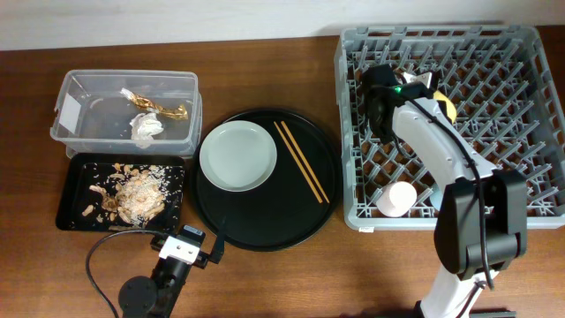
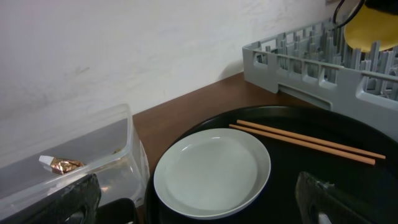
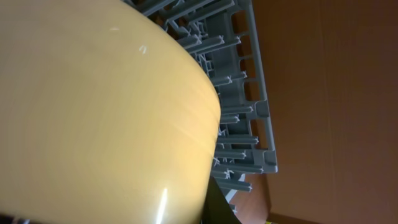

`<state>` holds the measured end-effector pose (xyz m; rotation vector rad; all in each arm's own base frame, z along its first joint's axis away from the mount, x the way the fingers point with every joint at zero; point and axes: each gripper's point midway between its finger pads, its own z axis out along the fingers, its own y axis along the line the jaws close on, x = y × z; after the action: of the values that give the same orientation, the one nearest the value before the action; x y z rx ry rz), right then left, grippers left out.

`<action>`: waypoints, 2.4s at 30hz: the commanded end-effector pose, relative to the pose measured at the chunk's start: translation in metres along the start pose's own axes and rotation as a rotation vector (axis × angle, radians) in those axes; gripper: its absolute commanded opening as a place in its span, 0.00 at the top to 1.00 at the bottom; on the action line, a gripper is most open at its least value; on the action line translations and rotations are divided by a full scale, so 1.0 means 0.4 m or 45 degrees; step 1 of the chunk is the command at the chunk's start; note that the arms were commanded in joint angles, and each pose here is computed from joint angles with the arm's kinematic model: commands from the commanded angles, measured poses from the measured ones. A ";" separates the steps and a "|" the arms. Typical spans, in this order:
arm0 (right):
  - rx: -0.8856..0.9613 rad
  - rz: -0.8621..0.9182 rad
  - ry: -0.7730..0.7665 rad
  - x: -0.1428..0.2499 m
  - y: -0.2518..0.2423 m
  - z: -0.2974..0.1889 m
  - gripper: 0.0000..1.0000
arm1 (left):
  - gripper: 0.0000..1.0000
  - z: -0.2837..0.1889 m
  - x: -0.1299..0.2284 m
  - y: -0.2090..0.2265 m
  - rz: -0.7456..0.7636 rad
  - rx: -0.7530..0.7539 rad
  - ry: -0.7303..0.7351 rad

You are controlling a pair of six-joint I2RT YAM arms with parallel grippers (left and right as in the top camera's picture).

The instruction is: Sort waste into correct bins and load items into the dishwasher rack

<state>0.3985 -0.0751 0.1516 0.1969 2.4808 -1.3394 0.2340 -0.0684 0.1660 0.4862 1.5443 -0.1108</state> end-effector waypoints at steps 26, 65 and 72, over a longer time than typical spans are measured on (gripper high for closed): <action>-1.313 0.823 0.753 0.016 -0.015 0.234 0.44 | 0.00 0.000 0.007 0.003 0.018 -0.008 0.003; 0.293 0.064 0.174 -0.075 -0.169 0.108 0.96 | 0.00 0.000 0.007 0.003 0.018 -0.008 0.003; 0.166 -0.030 0.118 -0.091 -0.019 0.054 0.94 | 0.00 0.000 0.007 0.003 0.018 -0.007 0.003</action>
<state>0.4334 -0.1086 0.1754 0.3109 2.4505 -1.5397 0.2340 -0.0684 0.1660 0.4862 1.5443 -0.1108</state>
